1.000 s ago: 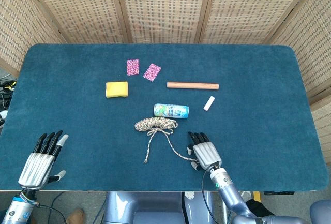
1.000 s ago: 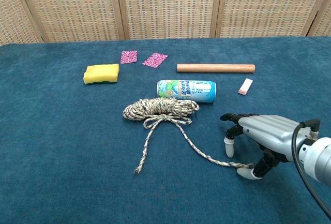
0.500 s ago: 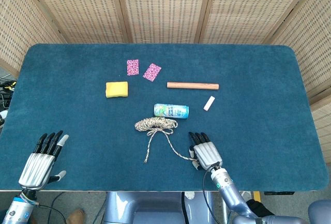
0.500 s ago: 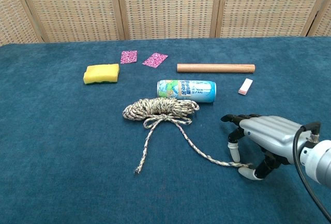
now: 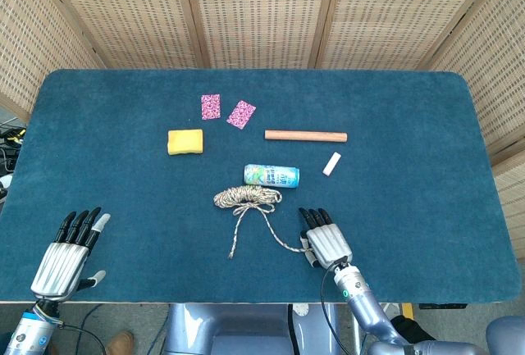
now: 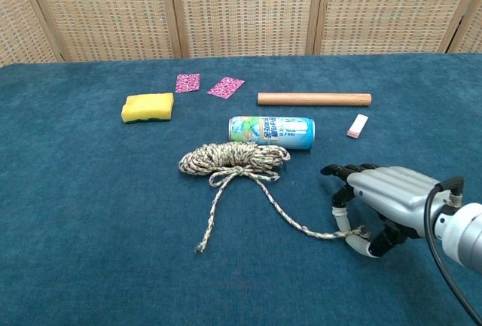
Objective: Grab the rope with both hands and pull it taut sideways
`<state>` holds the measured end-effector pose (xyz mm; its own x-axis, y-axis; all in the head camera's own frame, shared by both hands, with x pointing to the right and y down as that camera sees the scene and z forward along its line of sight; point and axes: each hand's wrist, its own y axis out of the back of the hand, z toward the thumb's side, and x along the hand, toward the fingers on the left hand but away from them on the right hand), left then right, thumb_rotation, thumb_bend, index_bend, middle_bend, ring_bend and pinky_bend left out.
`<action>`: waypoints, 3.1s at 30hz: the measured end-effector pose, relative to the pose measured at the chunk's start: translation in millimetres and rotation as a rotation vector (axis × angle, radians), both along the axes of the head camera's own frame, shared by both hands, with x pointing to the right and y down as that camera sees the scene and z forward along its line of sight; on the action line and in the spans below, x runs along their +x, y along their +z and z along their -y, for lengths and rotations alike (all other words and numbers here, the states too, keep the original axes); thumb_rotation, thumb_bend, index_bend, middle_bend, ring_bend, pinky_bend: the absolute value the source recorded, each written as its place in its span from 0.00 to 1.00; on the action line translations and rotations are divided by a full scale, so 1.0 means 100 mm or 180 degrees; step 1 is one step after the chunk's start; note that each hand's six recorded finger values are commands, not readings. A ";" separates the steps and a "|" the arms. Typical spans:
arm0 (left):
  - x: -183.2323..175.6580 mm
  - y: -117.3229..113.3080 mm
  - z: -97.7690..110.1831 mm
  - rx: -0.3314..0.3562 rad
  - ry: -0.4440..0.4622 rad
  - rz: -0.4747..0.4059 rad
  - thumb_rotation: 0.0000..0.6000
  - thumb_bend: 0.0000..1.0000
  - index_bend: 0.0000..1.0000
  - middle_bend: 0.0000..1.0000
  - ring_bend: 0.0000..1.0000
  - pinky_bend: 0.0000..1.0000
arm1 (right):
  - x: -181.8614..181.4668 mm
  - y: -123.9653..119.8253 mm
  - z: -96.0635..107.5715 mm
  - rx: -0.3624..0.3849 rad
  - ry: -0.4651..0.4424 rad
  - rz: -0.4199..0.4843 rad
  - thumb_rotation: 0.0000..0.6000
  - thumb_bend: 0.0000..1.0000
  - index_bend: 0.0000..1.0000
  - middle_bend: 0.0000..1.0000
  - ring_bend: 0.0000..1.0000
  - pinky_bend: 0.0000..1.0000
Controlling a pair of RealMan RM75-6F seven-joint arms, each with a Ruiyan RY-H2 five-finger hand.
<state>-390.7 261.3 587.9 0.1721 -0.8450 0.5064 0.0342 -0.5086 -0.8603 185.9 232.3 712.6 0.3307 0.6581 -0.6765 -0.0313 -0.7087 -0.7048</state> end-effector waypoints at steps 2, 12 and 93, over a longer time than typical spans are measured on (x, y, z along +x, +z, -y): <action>0.01 0.01 0.00 -0.0010 0.0008 -0.0006 1.00 0.00 0.00 0.00 0.00 0.00 | -0.01 -0.01 0.01 0.0016 -0.0003 0.0022 1.00 0.45 0.65 0.00 0.00 0.00; 0.22 0.10 0.17 0.0095 0.0308 -0.0031 1.00 0.00 0.03 0.00 0.00 0.00 | -0.03 -0.04 0.05 0.0137 -0.0096 0.0033 1.00 0.44 0.69 0.01 0.00 0.00; 2.52 1.31 0.21 0.0225 0.2826 -0.0338 1.00 0.37 0.48 0.00 0.00 0.00 | -0.03 0.07 0.15 0.0043 -0.0065 -0.0025 1.00 0.45 0.72 0.04 0.00 0.00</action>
